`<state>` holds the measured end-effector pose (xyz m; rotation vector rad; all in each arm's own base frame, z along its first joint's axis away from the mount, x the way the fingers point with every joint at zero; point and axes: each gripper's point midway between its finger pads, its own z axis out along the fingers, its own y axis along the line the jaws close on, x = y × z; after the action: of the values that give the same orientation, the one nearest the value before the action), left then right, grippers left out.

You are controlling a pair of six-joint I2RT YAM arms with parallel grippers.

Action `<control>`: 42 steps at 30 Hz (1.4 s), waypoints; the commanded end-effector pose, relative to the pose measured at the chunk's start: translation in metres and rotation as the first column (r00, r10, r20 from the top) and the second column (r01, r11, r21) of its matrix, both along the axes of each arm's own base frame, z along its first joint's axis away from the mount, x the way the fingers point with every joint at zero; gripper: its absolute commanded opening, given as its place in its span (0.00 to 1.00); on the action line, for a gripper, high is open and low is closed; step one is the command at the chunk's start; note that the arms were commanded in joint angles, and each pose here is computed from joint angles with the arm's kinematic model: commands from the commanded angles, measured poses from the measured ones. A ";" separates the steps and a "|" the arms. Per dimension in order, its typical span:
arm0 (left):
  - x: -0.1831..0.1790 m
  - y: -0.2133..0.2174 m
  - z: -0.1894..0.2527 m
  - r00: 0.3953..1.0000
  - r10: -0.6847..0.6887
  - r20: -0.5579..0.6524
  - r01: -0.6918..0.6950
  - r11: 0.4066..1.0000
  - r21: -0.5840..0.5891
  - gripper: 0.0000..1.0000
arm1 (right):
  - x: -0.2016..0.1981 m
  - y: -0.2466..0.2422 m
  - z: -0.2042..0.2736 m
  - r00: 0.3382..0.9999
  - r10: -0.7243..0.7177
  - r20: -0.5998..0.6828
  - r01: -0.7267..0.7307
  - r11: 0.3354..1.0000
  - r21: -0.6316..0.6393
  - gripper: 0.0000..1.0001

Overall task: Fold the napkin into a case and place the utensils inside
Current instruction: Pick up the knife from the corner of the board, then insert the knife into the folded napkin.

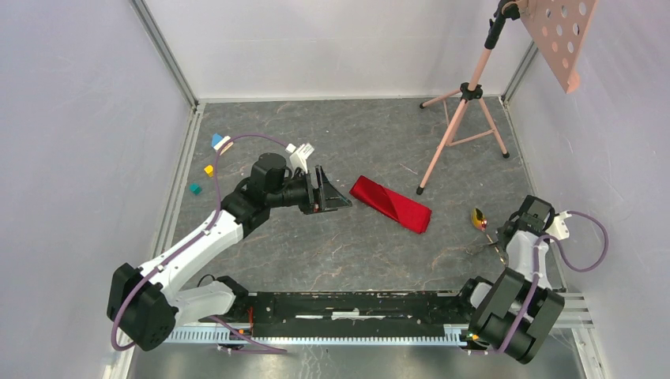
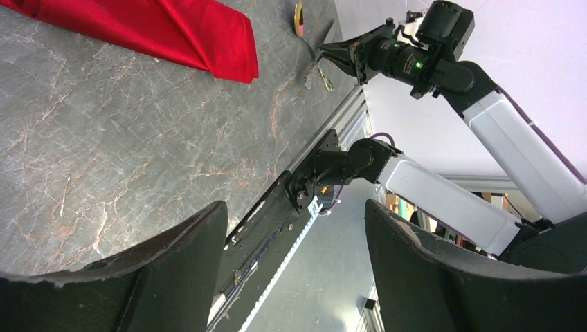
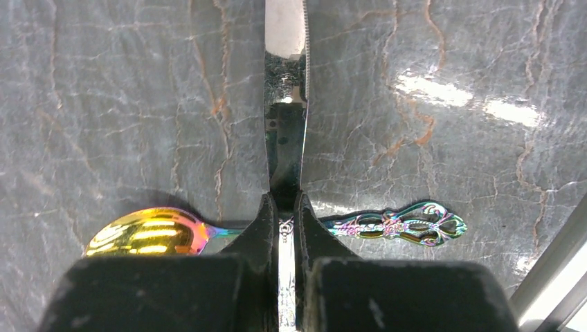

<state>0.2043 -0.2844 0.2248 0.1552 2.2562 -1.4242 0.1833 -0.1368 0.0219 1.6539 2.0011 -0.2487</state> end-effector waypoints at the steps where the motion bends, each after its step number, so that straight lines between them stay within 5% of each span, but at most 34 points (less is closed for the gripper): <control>1: 0.000 -0.005 0.006 1.000 -0.021 0.014 0.021 0.999 -0.032 0.79 | 0.014 0.003 0.010 0.991 0.086 0.101 -0.082 0.996 -0.043 0.00; 12: 0.007 -0.010 -0.002 0.999 -0.032 0.002 0.032 0.999 -0.006 0.79 | 0.046 0.010 0.043 0.884 0.421 0.204 -0.366 0.894 -0.257 0.01; 20: 0.012 -0.007 -0.013 1.000 -0.005 -0.006 0.006 1.000 0.022 0.80 | 0.073 0.070 0.054 0.676 0.715 0.177 -0.656 0.693 -0.299 0.00; 32: 0.029 -0.004 -0.028 0.999 0.037 -0.025 -0.035 0.998 0.057 0.80 | 0.093 0.153 0.084 0.207 0.971 0.120 -0.875 0.239 -0.422 0.01; 42: 0.064 -0.006 -0.081 0.989 0.108 -0.101 -0.081 0.966 0.247 0.78 | 0.122 0.266 0.143 -0.369 0.929 0.018 -0.729 -0.278 -0.625 0.01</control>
<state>0.2437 -0.2915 0.1501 0.0107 2.4959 -1.2596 0.2757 0.0858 0.1078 -0.3804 2.1355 0.3864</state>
